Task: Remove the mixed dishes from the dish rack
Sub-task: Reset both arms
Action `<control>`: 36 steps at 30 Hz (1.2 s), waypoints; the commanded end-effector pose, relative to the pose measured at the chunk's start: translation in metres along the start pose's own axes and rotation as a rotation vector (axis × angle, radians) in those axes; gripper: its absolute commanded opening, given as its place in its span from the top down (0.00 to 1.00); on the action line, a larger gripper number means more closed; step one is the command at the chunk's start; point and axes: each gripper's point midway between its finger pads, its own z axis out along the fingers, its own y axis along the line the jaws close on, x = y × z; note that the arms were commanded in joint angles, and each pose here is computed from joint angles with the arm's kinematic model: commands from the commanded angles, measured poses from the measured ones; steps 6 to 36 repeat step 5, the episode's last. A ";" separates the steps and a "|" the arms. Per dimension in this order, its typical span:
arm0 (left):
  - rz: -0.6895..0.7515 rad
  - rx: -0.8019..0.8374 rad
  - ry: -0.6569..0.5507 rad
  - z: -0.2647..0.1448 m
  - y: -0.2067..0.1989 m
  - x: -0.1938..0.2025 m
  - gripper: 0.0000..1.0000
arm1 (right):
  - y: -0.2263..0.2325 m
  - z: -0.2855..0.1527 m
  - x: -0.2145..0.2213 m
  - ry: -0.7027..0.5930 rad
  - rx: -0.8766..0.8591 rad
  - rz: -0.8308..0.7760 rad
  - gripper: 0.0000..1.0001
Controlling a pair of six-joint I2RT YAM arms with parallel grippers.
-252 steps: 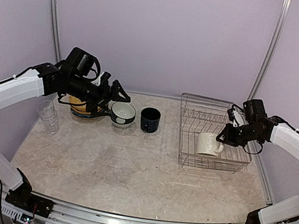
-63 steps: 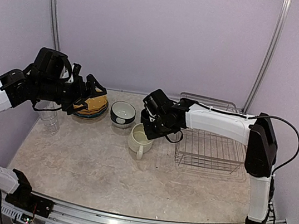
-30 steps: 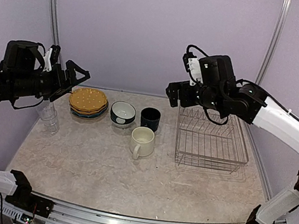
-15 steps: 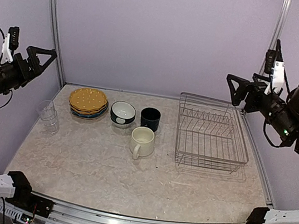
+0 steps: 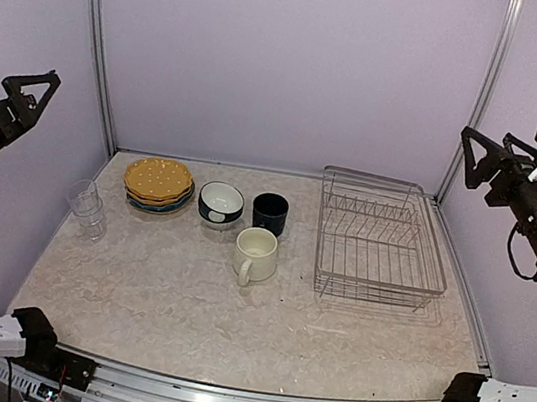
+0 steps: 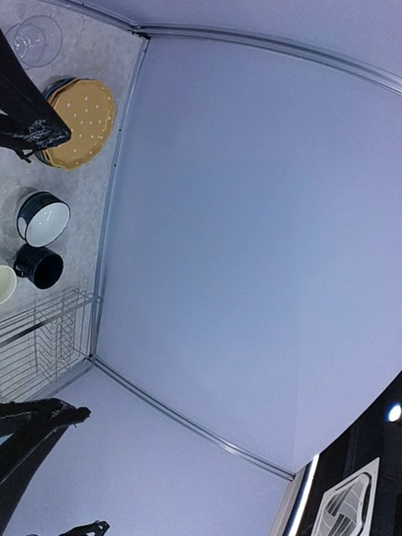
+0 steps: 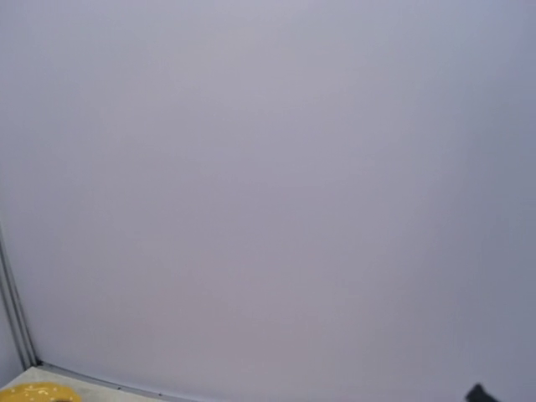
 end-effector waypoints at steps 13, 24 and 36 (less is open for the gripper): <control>0.023 -0.012 -0.041 -0.009 0.003 -0.012 0.01 | 0.006 0.006 0.017 0.050 -0.006 -0.049 0.00; 0.023 -0.012 -0.041 -0.009 0.003 -0.012 0.01 | 0.006 0.006 0.017 0.050 -0.006 -0.049 0.00; 0.023 -0.012 -0.041 -0.009 0.003 -0.012 0.01 | 0.006 0.006 0.017 0.050 -0.006 -0.049 0.00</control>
